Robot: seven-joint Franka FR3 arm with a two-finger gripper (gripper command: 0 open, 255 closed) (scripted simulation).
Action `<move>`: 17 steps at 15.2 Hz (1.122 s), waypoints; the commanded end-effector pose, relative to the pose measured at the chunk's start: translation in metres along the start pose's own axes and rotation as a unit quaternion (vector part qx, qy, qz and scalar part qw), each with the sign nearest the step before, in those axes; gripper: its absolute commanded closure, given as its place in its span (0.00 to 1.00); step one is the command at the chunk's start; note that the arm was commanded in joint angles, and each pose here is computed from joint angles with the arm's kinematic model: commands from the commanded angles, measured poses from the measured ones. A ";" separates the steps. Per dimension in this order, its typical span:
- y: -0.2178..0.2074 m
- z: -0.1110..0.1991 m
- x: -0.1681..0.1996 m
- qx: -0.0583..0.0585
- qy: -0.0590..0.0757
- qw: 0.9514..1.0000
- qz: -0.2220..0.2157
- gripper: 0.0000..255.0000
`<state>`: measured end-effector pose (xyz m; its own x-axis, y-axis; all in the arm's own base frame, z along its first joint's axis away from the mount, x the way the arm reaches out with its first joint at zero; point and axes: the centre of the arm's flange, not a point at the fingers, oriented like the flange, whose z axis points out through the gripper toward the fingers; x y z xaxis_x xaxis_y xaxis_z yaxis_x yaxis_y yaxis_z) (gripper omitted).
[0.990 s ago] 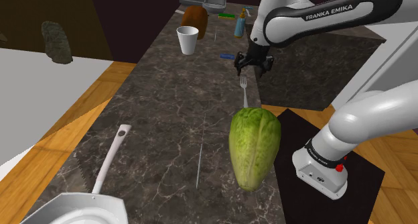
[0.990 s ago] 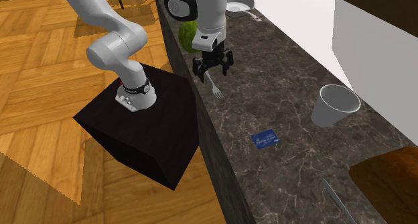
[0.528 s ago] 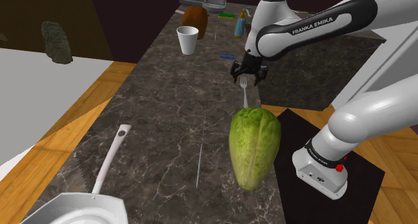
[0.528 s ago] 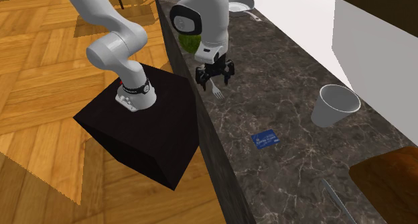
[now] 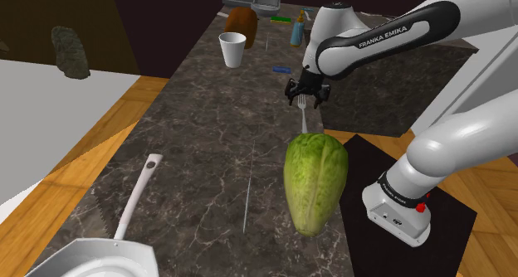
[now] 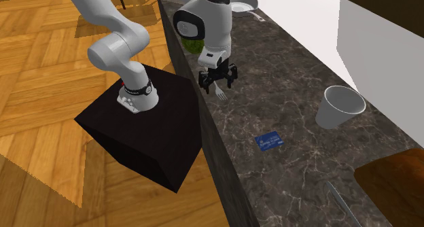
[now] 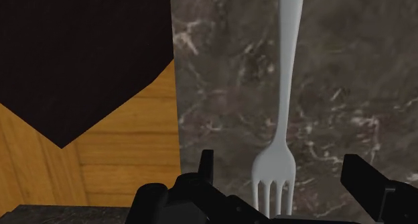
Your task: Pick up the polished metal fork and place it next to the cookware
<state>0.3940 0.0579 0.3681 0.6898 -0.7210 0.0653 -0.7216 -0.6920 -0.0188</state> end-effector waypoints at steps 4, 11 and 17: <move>0.000 0.000 0.000 0.000 0.000 1.000 0.000 1.00; 0.000 0.000 0.000 0.000 0.000 1.000 0.000 1.00; -0.001 -0.032 0.002 0.000 0.000 1.000 0.000 1.00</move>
<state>0.3940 0.0586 0.3951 0.6896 -0.7212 0.0659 -0.7217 -0.6919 -0.0193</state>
